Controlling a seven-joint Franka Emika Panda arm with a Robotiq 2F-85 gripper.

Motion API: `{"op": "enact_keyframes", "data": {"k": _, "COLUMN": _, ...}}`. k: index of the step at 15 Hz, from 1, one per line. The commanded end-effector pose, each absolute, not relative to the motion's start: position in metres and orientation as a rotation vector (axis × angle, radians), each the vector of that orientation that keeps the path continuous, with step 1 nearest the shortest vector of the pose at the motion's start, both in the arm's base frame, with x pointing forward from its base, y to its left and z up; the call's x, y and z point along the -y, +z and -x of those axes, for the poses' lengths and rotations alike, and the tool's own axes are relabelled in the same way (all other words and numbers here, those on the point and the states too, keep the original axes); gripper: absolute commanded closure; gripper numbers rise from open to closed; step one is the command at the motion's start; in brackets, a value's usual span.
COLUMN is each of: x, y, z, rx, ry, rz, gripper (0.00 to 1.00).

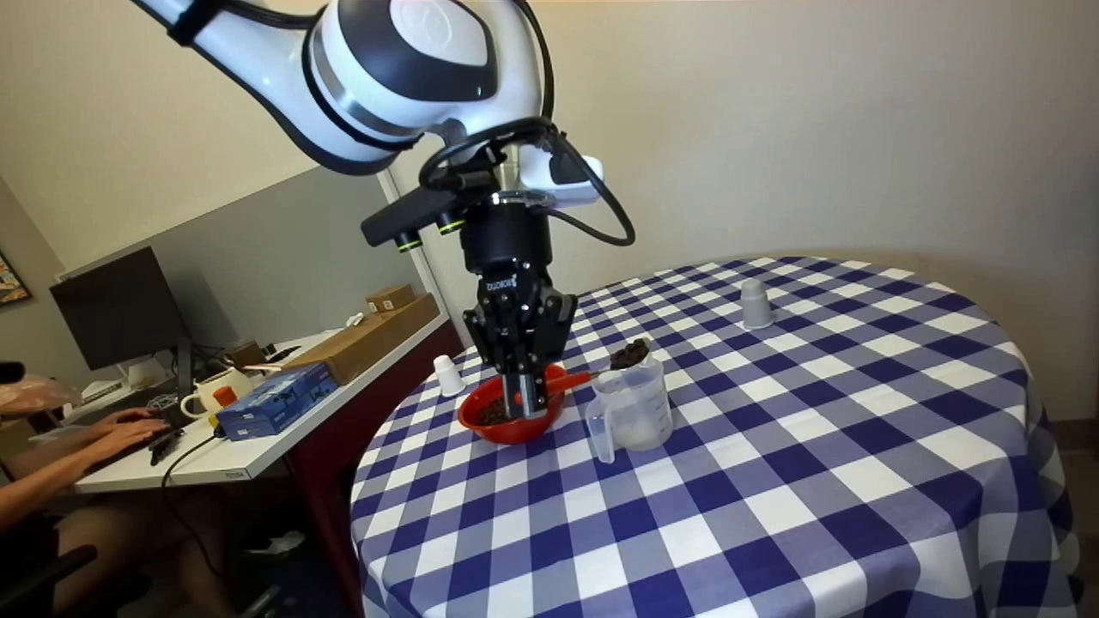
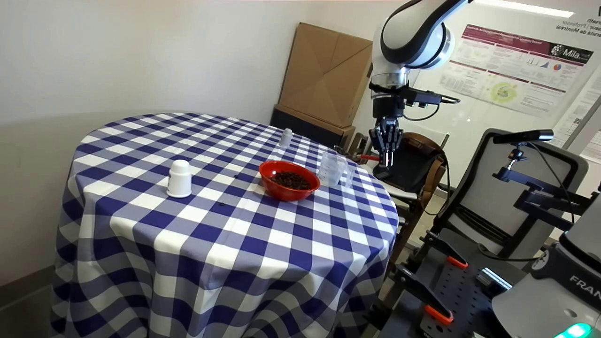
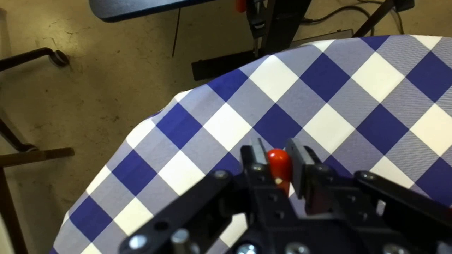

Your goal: Use the spoon to put some of the contents from the red bowl into the clear jug

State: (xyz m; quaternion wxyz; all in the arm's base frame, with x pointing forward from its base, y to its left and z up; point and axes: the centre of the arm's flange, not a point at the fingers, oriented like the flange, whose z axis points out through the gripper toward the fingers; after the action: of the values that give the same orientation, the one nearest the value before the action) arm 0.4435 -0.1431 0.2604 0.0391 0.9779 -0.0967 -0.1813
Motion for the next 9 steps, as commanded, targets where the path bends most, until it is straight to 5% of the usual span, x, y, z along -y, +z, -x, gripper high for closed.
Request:
{"op": "enact_keyframes", "data": {"k": 1, "x": 0.1461, "y": 0.2580, "z": -0.4400, "rx": 0.270, "ry": -0.504, "rz": -2.937, "gripper": 0.90}}
{"op": "enact_keyframes", "data": {"k": 9, "x": 0.1435, "y": 0.2497, "z": -0.4402, "rx": 0.178, "ry": -0.418, "rz": -2.778, "gripper": 0.90}}
